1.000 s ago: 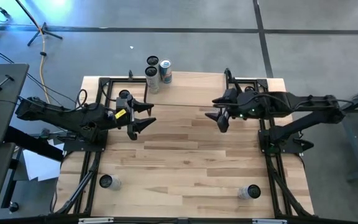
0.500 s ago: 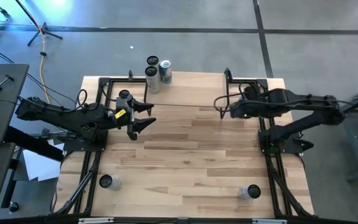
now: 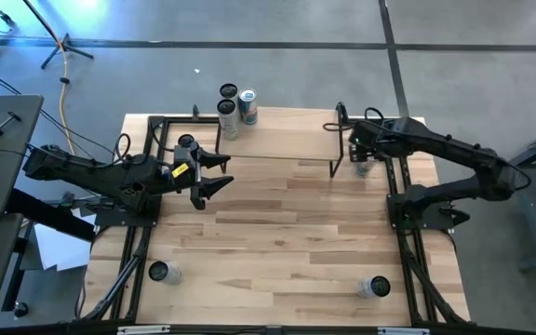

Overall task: Place canned beverage on shelf
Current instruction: Put the blue soda can on the shelf

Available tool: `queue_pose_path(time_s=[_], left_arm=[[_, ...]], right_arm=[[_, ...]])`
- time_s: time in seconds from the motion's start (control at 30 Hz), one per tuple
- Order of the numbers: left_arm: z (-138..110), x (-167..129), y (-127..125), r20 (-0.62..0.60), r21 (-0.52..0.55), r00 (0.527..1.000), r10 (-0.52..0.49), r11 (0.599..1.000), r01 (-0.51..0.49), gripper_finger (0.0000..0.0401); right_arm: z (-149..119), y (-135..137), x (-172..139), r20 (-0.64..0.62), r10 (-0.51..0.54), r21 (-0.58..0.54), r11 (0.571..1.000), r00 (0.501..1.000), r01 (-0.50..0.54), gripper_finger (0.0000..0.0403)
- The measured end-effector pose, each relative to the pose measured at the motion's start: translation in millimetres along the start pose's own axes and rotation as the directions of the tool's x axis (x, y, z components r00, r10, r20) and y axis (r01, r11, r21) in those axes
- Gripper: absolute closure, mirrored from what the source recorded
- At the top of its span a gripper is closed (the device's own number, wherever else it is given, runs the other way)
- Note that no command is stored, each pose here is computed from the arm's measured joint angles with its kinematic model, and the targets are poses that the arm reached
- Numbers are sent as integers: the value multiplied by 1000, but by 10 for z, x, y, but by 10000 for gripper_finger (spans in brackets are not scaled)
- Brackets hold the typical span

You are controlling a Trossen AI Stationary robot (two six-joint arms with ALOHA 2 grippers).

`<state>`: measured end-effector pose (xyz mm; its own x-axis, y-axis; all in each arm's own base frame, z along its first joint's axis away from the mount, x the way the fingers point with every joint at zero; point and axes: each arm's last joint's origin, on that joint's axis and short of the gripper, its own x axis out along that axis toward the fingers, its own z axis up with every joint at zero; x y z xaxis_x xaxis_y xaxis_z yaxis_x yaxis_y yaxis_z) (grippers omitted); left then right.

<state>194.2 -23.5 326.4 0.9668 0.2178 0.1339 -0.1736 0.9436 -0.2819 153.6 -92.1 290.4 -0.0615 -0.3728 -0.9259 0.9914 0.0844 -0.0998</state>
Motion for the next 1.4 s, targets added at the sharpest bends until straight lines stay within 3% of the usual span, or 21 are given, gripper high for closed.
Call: queue_pose_path(time_s=[0.17, 0.47, 0.67, 0.93, 1.4], left_arm=[[0, 0, 0, 0, 0, 1000, 0, 1000, 0, 105], [1, 0, 2, 2, 0, 1000, 6, 1000, -6, 105], [2, 0, 3, 3, 0, 1000, 9, 1000, -9, 105], [10, -1, 2, 11, -4, 1000, 10, 1000, -10, 105], [9, -1, 2, 11, -5, 1000, 10, 1000, -10, 105]], right_arm=[[79, -33, 221, -38, 34, 32, 999, 999, -33, 86], [53, -122, 418, -72, -32, 53, 998, 997, 36, 86], [45, -117, 559, -50, -23, 57, 998, 998, 26, 86], [119, -69, 574, 26, 21, 25, 999, 999, -22, 86], [128, -143, 603, -52, 25, 98, 995, 998, -19, 89]])
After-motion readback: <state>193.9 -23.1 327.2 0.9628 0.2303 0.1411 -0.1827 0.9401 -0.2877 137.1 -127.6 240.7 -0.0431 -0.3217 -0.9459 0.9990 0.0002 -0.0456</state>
